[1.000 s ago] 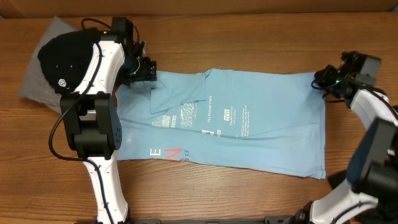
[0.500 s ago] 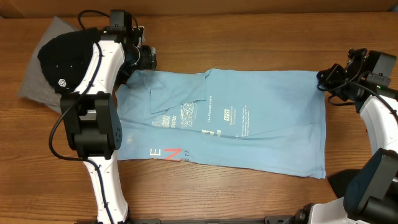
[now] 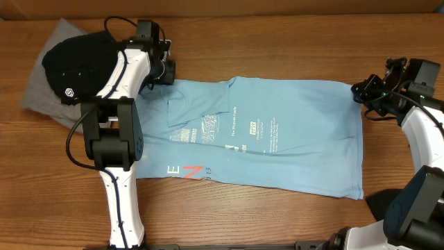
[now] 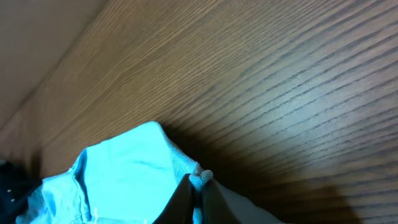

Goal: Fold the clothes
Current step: 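Fold the shirt's top edge down toward the hem with both grippers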

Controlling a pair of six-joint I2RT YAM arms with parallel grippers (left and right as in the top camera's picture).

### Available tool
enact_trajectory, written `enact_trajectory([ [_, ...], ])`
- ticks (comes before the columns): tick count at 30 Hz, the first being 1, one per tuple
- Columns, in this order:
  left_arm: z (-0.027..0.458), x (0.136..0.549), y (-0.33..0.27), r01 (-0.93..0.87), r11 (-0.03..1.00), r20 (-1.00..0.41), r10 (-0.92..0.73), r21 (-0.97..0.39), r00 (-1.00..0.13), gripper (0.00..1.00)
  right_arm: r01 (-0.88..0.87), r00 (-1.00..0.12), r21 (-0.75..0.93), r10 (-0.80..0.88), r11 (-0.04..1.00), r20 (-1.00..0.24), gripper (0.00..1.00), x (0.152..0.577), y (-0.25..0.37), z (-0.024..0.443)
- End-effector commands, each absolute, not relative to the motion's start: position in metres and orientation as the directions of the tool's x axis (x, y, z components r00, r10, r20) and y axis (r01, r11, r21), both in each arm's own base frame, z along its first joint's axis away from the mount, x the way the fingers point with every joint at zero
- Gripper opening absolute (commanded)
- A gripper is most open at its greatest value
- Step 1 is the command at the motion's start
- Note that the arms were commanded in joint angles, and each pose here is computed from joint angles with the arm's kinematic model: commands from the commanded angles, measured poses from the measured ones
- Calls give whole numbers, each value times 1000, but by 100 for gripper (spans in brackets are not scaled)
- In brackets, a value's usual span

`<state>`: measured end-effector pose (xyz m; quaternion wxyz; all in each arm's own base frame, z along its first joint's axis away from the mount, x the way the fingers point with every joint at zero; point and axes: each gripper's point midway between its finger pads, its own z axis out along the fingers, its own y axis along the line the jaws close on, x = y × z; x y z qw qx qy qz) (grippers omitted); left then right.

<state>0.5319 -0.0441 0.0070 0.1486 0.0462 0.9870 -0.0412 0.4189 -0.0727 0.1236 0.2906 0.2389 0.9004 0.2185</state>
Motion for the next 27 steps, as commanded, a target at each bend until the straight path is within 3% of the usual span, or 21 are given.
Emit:
enact_trajectory([
  [1,-2,533,-42,112,992,-285,91,-58,-954,4,274,-696,537,550,798,-462,4,421,-74,143],
  [10,35,536,-27,76,995,-268,58,-59,-962,4,284,-663,533,565,797,-491,4,416,-89,158],
  [15,63,533,-23,63,996,-256,45,-63,-966,4,340,-670,535,598,774,-440,4,398,-95,157],
  [27,68,481,-21,43,996,-48,40,-72,-998,4,473,-671,515,671,715,-315,4,365,-111,138],
])
